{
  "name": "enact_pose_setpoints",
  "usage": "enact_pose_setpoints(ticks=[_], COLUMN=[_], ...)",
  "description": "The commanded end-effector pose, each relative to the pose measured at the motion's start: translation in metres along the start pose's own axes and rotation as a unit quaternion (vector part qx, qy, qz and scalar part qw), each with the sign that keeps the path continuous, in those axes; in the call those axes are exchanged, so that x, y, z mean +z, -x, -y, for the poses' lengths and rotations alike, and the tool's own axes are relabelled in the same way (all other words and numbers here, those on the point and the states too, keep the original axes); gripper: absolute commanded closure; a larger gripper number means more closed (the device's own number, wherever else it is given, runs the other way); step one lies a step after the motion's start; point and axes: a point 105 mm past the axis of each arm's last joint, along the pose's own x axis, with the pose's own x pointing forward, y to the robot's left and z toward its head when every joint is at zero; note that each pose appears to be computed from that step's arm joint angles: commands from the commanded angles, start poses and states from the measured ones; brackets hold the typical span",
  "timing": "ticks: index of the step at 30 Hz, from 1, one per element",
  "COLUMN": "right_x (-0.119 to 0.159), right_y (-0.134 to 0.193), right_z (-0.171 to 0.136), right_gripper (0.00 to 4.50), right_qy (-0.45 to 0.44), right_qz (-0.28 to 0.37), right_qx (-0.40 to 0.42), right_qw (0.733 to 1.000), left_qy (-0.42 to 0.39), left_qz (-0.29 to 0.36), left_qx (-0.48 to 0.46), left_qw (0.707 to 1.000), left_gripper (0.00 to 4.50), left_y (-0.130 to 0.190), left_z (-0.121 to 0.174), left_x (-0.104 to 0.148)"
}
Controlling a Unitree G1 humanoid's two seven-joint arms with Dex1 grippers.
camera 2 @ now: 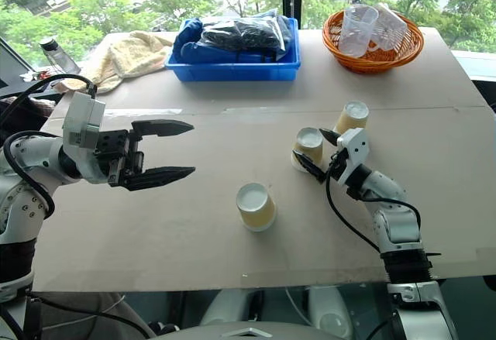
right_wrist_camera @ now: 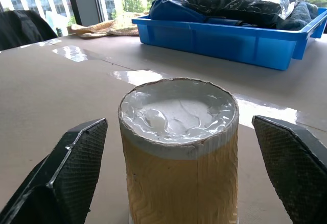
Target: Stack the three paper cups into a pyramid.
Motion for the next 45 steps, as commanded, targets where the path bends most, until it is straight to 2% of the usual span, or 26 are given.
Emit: enact_pose_setpoints(ticks=[1,2,3,8,10,16,19,22,26,36,37,39,41,42,45], right_x=[0.015,0.015,0.015,0.026,0.032,0.033,0.033,0.025,0.019,-0.001,-0.001,-0.001,-0.001,-0.001,0.002], right_y=[-0.002,-0.002,-0.002,0.005,0.018,0.058,0.068,0.071,0.065,0.061,0.061,0.061,0.062,0.063,0.066], right_z=[-0.007,-0.008,-0.008,-0.009,-0.017,-0.054,-0.072,-0.083,-0.088,-0.084,-0.084,-0.086,-0.086,-0.086,-0.083], right_gripper=[1.72,2.27,2.40,2.40,2.40,2.40,2.40,2.40,2.40,2.40,1.61,1.24,0.26,0.12,0.12], right_qy=[0.007,0.008,0.008,0.005,0.003,-0.004,-0.030,-0.006,0.002,0.007,0.003,-0.002,-0.001,-0.005,-0.004], right_qz=[0.027,0.026,0.026,0.043,0.052,0.021,0.001,-0.025,-0.028,-0.039,-0.037,-0.039,-0.041,-0.043,-0.042], right_qx=[0.019,0.021,0.021,0.029,0.062,0.172,0.216,0.239,0.245,0.235,0.233,0.240,0.242,0.242,0.239], right_qw=[0.999,0.999,0.999,0.999,0.997,0.985,0.976,0.971,0.969,0.971,0.972,0.970,0.969,0.969,0.970], left_qy=[-0.014,-0.014,-0.013,-0.008,-0.007,0.002,0.015,0.015,0.010,0.006,0.006,0.007,0.009,0.011,0.013], left_qz=[0.004,0.000,-0.002,0.002,0.002,0.003,0.002,-0.007,-0.007,-0.007,-0.008,-0.008,-0.011,-0.012,-0.017], left_qx=[-0.004,-0.003,-0.002,-0.008,-0.011,-0.033,-0.046,-0.052,-0.060,-0.070,-0.071,-0.072,-0.073,-0.074,-0.079], left_qw=[1.000,1.000,1.000,1.000,1.000,0.999,0.999,0.999,0.998,0.997,0.997,0.997,0.997,0.997,0.997], left_gripper=[0.00,0.00,0.00,0.00,0.00,0.00,0.00,0.00,0.00,0.00,0.00,0.00,0.00,0.00,0.00], left_y=[0.000,0.001,0.001,0.001,0.000,-0.001,0.000,0.000,-0.002,-0.004,-0.004,-0.004,-0.003,-0.003,-0.003], left_z=[0.000,0.000,-0.001,0.001,0.002,0.007,0.009,0.008,0.006,0.005,0.005,0.006,0.007,0.007,0.008], left_x=[0.006,0.004,0.003,0.003,0.003,0.004,0.001,-0.004,-0.004,-0.004,-0.004,-0.004,-0.005,-0.006,-0.008])
